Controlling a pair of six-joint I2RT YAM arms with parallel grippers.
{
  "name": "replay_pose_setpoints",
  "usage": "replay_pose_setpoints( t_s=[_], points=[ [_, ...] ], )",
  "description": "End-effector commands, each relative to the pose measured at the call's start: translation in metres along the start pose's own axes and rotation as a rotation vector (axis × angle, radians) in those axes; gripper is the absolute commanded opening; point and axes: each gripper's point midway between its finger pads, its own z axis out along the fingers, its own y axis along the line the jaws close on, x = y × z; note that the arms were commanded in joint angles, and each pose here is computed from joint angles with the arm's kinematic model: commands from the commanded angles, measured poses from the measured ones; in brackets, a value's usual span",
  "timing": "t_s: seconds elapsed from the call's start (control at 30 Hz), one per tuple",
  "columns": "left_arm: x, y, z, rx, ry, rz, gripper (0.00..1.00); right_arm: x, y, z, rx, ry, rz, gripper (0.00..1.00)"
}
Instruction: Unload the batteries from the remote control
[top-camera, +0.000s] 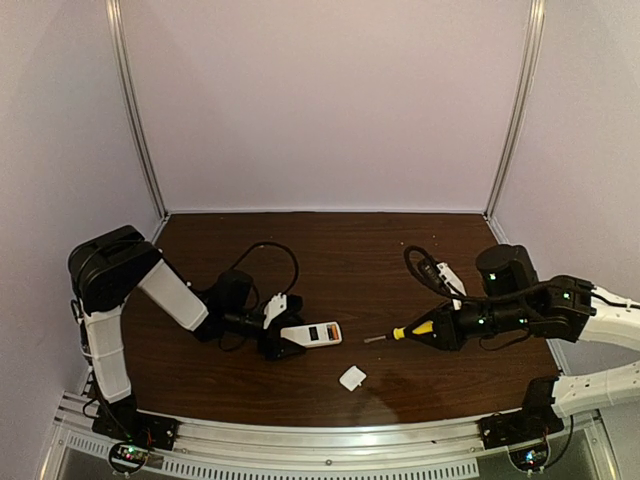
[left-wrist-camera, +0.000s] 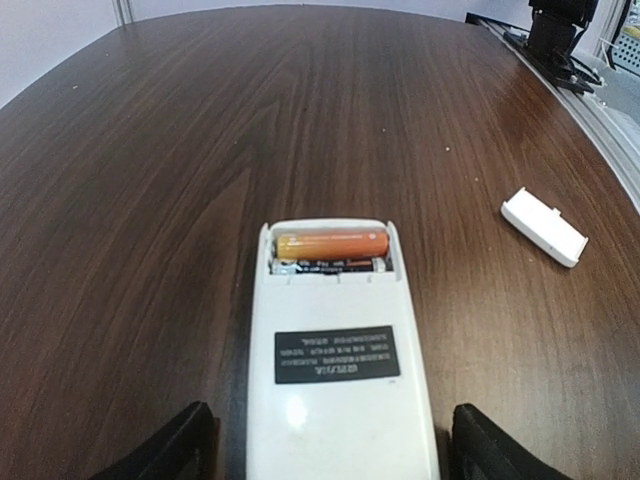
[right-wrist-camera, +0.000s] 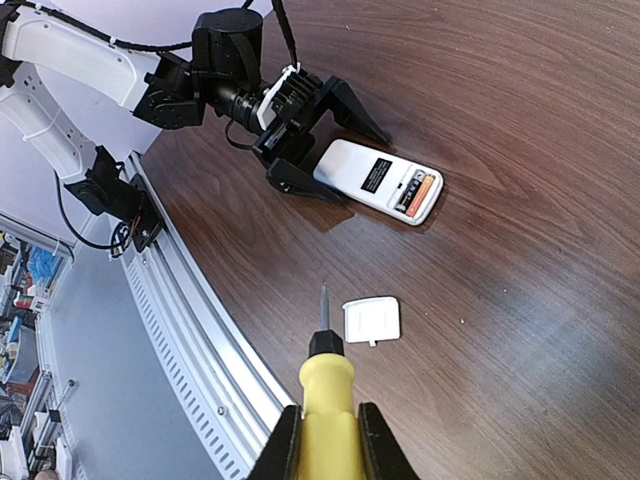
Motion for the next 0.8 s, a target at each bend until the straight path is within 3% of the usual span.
replay_pose_setpoints(
  t_s=[0.0, 0.4, 0.77],
  points=[
    [0.002, 0.001, 0.006, 0.030, -0.002, 0.010, 0.83, 0.002, -0.003, -0.003, 0.011, -0.010, 0.013, 0.00],
    [0.000, 0.002, 0.014, 0.030, -0.012, 0.007, 0.77, 0.002, -0.004, -0.005, 0.014, -0.021, 0.018, 0.00],
    [-0.009, -0.009, 0.019, 0.023, 0.000, 0.049, 0.53, 0.001, -0.005, -0.010, 0.020, -0.035, 0.024, 0.00]
  ],
)
